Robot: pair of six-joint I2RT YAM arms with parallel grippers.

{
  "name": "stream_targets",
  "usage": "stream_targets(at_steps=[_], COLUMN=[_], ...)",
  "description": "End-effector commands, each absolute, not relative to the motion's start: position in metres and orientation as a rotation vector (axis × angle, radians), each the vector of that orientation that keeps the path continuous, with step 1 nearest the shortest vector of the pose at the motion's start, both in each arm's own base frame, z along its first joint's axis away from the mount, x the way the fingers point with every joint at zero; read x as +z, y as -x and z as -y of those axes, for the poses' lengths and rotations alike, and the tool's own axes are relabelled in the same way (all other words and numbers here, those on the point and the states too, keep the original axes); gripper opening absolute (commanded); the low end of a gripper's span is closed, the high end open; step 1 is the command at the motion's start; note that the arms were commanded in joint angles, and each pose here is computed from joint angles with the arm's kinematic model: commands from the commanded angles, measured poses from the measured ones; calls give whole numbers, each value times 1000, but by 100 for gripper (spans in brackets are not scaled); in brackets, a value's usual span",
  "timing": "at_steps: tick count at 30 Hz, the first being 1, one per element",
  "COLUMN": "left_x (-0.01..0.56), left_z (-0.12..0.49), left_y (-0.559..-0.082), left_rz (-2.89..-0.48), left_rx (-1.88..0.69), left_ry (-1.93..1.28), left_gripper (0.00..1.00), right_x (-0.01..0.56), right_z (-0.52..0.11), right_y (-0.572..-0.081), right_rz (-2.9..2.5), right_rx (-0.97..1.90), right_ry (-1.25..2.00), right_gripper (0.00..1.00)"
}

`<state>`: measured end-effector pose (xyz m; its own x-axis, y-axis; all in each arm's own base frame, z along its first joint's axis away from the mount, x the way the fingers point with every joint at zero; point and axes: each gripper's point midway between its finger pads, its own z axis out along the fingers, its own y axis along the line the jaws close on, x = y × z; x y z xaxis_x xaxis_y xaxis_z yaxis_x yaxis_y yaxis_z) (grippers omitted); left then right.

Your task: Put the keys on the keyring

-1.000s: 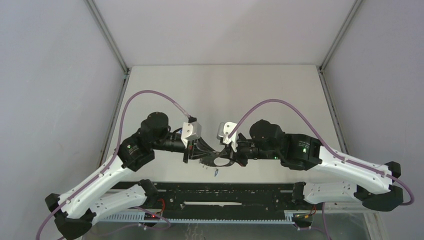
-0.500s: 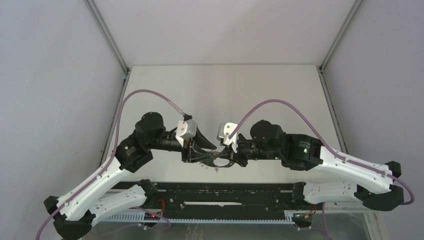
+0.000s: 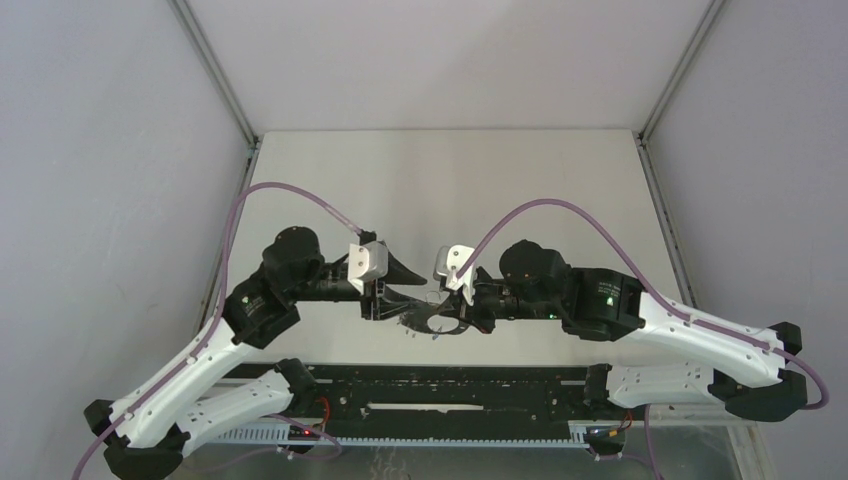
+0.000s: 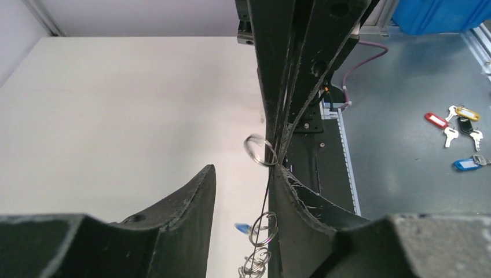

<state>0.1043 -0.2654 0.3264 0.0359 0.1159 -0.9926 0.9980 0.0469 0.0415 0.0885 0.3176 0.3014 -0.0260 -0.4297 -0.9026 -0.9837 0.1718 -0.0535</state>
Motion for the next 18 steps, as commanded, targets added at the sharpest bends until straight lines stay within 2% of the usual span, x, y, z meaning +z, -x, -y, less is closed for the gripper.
stream_targets(at_steps=[1,4,8,10,14,18], left_x=[320,315,320,323,322,308], left_z=[261,261,265,267,269,266], left_y=[-116,-118,-111,-108,-98,-109], left_rz=[-1346,-1402,-1391,-1385,-1387,-1424], left_rx=[-1026,-1042,-1114,-1150,-1223,-1141], left_ry=[-1226,-1192,-1186,-1178,-1189,-1188], left_gripper=[48,51,49,45,30,27], right_x=[327,327,326,327,329,330], right_z=[-324,-325,-327,-327,-328,-326], right_y=[-89,-88,-87,-87,-87,-86], right_rz=[-1531,-1530,-1526,-1522,-1517,-1519], right_rx=[853,854,856,858,858,860], right_ry=[1333,1336,1342,1341,1336,1331], right_gripper=[0,0,0,0,0,0])
